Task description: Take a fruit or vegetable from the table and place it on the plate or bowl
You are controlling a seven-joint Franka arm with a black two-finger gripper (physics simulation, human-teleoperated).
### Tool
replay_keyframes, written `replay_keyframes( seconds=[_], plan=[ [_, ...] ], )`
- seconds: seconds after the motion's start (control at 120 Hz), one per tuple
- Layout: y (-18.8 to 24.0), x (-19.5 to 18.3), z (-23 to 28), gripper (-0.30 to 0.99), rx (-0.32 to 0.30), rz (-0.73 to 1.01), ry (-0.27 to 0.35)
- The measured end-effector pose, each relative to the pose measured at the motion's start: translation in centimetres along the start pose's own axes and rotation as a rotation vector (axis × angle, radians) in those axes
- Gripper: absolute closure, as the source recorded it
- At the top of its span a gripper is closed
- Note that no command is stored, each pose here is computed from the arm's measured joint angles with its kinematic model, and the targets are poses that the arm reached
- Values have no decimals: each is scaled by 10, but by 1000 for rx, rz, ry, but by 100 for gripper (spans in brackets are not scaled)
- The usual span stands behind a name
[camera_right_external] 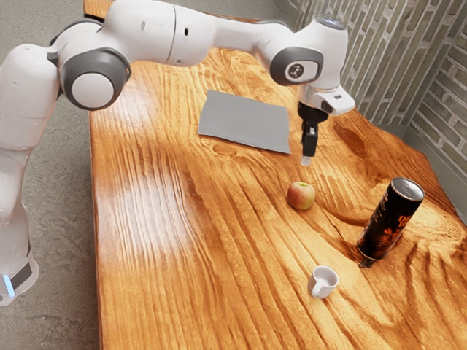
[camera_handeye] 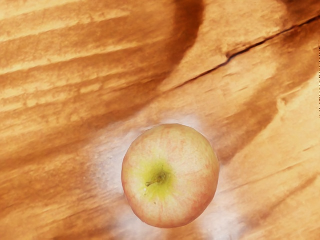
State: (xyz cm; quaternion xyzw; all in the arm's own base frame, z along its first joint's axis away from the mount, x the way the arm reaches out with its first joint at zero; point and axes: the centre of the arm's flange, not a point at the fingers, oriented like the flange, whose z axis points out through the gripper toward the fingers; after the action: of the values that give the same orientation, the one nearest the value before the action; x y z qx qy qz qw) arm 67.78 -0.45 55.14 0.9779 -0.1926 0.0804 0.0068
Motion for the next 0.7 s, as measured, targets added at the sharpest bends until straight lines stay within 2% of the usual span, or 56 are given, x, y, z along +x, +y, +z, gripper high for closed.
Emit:
replay_keyframes(
  seconds=[0.15, 0.367, 0.6, 0.7],
  plan=[
    [6, 6, 15, 0, -10, 34, 18],
    [5, 6, 60, 0, -31, 63, -16],
    [16, 6, 67, 0, -62, 96, -34],
    [10, 4, 67, 0, -51, 99, -43]
  ],
)
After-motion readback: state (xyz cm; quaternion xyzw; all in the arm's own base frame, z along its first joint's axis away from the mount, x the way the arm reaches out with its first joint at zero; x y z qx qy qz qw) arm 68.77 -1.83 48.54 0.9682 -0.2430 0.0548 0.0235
